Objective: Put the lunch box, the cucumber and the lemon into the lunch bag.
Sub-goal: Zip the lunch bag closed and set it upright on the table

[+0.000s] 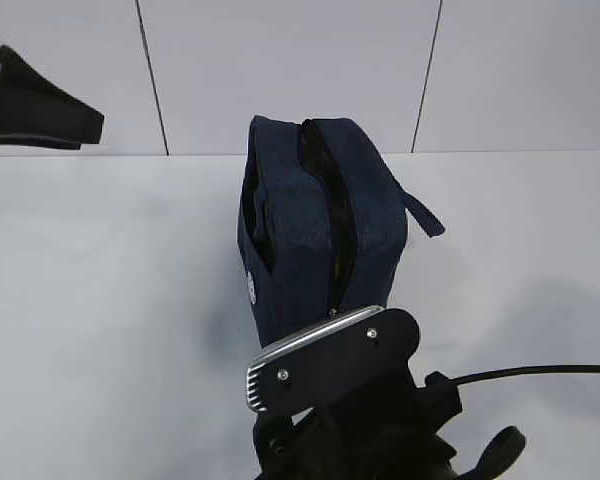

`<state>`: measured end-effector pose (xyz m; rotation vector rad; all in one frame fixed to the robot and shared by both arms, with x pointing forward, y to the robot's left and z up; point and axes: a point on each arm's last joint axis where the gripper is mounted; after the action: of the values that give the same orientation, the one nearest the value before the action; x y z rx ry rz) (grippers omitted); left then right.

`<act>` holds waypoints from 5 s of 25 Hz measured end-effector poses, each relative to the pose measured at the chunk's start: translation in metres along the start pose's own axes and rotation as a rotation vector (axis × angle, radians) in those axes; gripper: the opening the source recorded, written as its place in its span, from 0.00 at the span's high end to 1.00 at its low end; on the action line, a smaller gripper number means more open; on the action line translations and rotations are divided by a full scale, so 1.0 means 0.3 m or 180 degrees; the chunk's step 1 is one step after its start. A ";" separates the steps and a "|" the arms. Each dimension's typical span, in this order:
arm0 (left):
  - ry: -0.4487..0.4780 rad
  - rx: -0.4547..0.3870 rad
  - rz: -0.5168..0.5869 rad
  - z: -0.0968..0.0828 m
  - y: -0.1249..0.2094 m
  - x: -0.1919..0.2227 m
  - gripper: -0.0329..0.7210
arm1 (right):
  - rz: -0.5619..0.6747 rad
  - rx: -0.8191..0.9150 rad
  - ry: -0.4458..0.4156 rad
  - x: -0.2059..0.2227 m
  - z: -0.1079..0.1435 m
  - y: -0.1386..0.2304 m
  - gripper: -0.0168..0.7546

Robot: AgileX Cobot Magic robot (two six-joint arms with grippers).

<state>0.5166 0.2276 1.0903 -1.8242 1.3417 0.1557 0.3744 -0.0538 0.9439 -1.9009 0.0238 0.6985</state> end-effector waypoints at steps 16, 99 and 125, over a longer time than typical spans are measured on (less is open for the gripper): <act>0.0287 0.0852 -0.0697 0.042 0.208 0.056 0.59 | 0.0212 -0.0050 0.0180 0.004 -0.011 0.020 0.38; 0.0502 0.0991 -0.0710 0.011 0.213 0.063 0.59 | 0.0805 0.0824 0.0471 0.303 -0.153 0.058 0.43; 0.0521 0.0994 -0.0705 0.009 0.213 0.063 0.59 | 0.0791 0.0502 0.0412 0.306 -0.151 0.056 0.95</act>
<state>0.4722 0.2113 1.0432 -1.7284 1.1860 -0.3106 0.4655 -0.0726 0.8983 -1.8045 0.3920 0.7158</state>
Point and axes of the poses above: a point on each arm's last joint axis where the gripper is mounted, x pointing out along that axis toward the gripper, z along the wrist's bending axis when the last joint is at zero, y = z × x, and after that the axes turned 13 degrees about -x, right-handed
